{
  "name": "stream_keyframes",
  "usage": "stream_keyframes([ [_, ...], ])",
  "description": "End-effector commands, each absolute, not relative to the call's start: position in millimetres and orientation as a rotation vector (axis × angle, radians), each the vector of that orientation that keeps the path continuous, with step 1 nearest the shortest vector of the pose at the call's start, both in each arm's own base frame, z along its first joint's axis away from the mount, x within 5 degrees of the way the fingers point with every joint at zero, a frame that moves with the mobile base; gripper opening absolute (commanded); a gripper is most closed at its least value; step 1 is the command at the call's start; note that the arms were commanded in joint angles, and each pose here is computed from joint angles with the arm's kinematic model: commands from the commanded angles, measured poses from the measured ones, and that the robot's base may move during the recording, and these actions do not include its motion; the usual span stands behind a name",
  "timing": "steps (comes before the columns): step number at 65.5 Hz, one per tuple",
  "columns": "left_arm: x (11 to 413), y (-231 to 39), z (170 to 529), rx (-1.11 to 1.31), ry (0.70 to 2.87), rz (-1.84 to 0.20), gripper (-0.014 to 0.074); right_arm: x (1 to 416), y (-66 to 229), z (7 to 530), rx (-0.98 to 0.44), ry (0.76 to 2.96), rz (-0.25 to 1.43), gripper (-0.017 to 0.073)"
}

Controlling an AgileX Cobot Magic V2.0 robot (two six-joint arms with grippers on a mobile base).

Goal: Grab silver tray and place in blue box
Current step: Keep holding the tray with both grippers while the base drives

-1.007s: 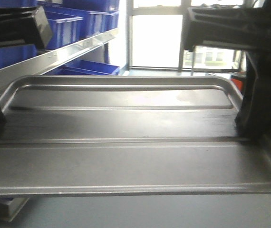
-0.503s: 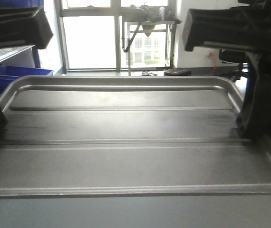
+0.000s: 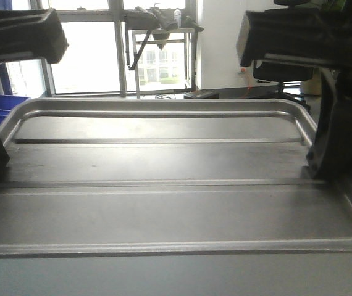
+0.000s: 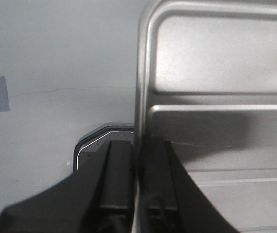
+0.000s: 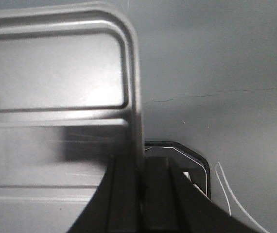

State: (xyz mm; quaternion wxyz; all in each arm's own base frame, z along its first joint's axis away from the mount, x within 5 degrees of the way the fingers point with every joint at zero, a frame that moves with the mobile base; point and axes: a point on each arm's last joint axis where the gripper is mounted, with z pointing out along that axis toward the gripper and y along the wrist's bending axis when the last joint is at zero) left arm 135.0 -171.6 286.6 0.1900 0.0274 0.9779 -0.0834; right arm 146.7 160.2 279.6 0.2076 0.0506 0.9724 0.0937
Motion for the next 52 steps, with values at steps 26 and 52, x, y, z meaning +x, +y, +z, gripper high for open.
stream_keyframes([
  [26, 134.5, -166.8, 298.6, 0.086, 2.706, -0.231, -0.0015, 150.4, 154.6, 294.4, 0.135, 2.643, 0.254, 0.0052],
  [52, 134.5, -166.8, 298.6, 0.086, 2.706, -0.231, -0.0015, 150.4, 154.6, 294.4, 0.135, 2.643, 0.254, 0.0052],
])
